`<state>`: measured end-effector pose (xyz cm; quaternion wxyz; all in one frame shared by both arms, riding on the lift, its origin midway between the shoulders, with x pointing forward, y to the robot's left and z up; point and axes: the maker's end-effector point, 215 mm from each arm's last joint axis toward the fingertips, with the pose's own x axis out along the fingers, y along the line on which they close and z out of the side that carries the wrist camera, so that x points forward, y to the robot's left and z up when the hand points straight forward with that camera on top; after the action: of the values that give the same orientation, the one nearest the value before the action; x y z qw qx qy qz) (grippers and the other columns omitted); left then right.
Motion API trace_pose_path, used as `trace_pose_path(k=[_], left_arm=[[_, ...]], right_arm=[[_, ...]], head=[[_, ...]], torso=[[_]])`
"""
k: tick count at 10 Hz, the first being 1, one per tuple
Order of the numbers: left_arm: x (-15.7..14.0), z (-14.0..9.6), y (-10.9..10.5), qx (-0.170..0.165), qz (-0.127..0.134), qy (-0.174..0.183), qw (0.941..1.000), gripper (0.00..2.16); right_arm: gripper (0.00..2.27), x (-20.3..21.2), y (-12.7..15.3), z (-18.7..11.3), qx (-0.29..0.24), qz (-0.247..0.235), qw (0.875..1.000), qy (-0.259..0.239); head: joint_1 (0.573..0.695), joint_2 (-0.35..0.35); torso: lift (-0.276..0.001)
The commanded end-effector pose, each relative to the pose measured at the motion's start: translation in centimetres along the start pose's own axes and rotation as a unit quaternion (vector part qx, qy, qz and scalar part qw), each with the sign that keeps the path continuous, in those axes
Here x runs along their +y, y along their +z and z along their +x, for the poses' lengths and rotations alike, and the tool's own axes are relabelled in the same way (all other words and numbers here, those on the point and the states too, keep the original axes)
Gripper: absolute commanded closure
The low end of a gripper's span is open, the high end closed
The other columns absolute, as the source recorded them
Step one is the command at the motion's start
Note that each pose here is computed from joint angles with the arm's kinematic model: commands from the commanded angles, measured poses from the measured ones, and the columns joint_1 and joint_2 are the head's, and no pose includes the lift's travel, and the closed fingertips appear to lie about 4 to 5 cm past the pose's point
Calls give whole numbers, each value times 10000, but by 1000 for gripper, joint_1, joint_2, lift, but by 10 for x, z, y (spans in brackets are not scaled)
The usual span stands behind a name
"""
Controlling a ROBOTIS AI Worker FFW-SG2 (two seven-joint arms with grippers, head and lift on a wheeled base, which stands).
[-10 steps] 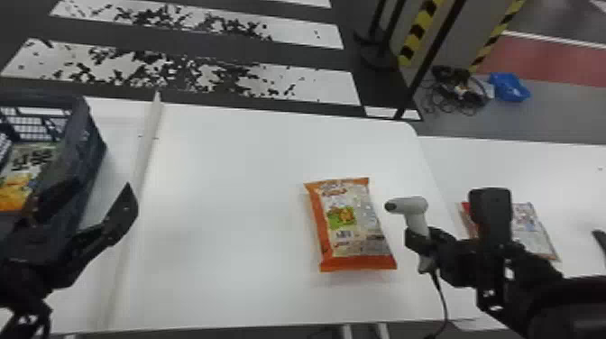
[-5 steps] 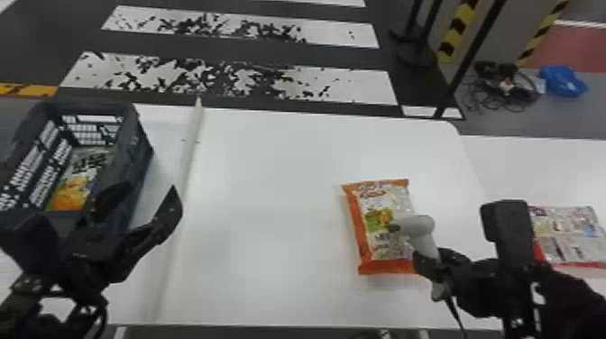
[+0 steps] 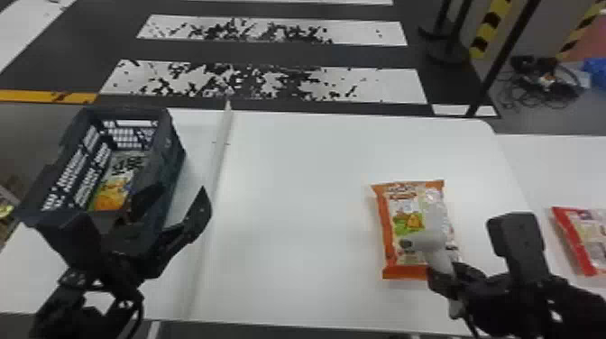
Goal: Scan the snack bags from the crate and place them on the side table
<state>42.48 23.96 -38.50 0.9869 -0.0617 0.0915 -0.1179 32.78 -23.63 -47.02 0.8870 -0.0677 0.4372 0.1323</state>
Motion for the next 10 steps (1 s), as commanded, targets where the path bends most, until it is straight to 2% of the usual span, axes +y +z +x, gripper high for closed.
trace_pose_path(k=[1,5,7,10], left_arm=[[1,1,1,-20,1,3,10000,161],[0,3,0,-11,-7,-9,10000,161],[0,3,1,-20,-2,-4,10000,161],[-2,3,1,-19,-15,-16,10000,161]], right_arm=[[2250,-1,0,1,9,-13,10000,-23],[2250,-16,10,-3,-101,1,9998,-184],[2250,-47,21,-10,-234,108,9985,-482],[2250,-112,36,-6,-546,444,9934,-906]], head=[[695,5],[695,-2],[695,-17],[695,-93]], torso=[[-81],[-81],[-81],[-81]])
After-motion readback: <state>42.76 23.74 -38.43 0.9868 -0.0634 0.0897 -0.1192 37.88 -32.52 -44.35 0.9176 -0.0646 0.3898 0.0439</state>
